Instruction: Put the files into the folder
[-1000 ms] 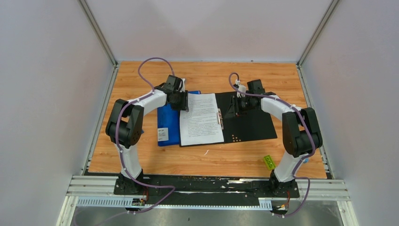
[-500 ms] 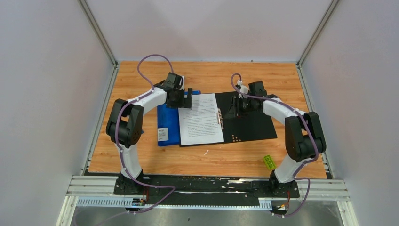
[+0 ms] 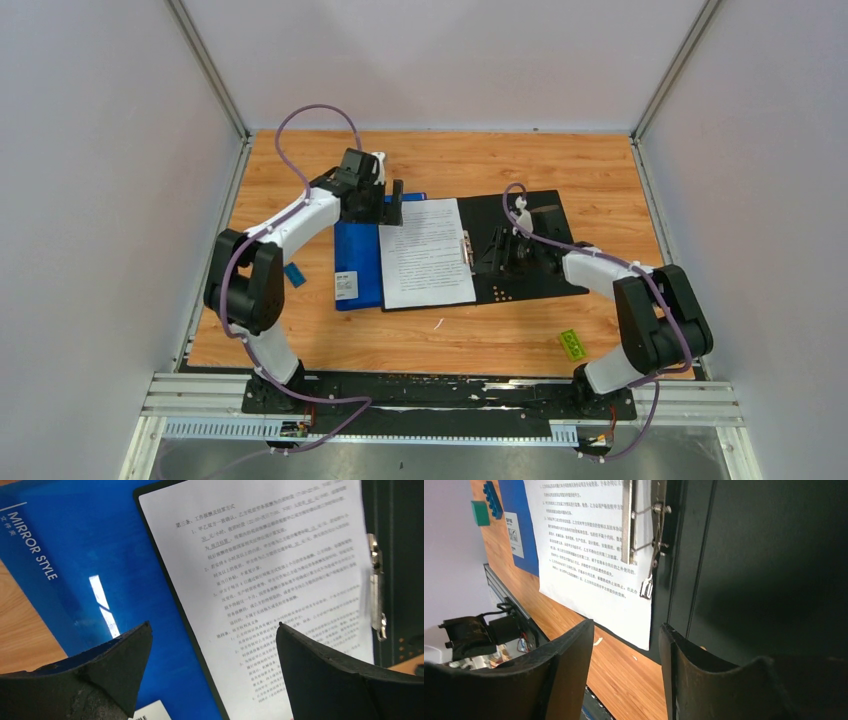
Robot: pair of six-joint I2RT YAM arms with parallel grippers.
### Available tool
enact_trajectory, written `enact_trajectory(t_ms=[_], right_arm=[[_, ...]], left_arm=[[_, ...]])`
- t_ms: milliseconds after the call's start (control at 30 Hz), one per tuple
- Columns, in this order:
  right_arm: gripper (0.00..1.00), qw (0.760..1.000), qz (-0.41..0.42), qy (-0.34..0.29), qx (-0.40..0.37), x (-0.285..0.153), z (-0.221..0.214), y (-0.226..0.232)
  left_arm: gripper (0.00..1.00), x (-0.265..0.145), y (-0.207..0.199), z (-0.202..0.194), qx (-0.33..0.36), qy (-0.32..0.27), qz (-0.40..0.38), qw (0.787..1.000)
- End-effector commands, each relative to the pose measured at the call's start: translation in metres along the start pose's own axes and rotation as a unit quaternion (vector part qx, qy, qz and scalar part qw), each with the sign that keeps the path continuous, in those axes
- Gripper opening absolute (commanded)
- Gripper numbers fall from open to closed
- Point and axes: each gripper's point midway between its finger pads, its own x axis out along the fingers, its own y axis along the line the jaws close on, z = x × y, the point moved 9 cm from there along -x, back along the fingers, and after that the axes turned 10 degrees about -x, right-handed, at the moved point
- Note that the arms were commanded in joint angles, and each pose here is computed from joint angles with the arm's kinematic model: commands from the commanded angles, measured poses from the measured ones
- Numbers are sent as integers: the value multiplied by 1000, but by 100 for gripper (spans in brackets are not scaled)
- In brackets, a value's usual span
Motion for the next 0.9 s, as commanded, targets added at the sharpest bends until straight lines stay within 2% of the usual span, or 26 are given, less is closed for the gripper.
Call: enact_trajectory(t_ms=[0, 100, 267, 467, 567, 867], right_arm=[[52, 996, 31, -71, 33, 1, 2, 16], [54, 995, 28, -87, 42, 3, -4, 18], [56, 993, 34, -99, 60, 9, -5, 16], [56, 990, 33, -108, 83, 16, -2, 12], [55, 988, 31, -112, 100, 19, -4, 10], [55, 986, 18, -116, 121, 31, -7, 9]], left_arm=[[100, -34, 3, 18, 6, -71, -50, 996], [99, -42, 11, 20, -20, -77, -119, 990], [79, -45, 7, 13, 2, -66, -184, 981], [59, -29, -2, -9, 34, -34, -178, 983], [56, -19, -8, -19, 41, -22, -171, 984], [56, 1, -4, -30, 33, 1, -163, 986]])
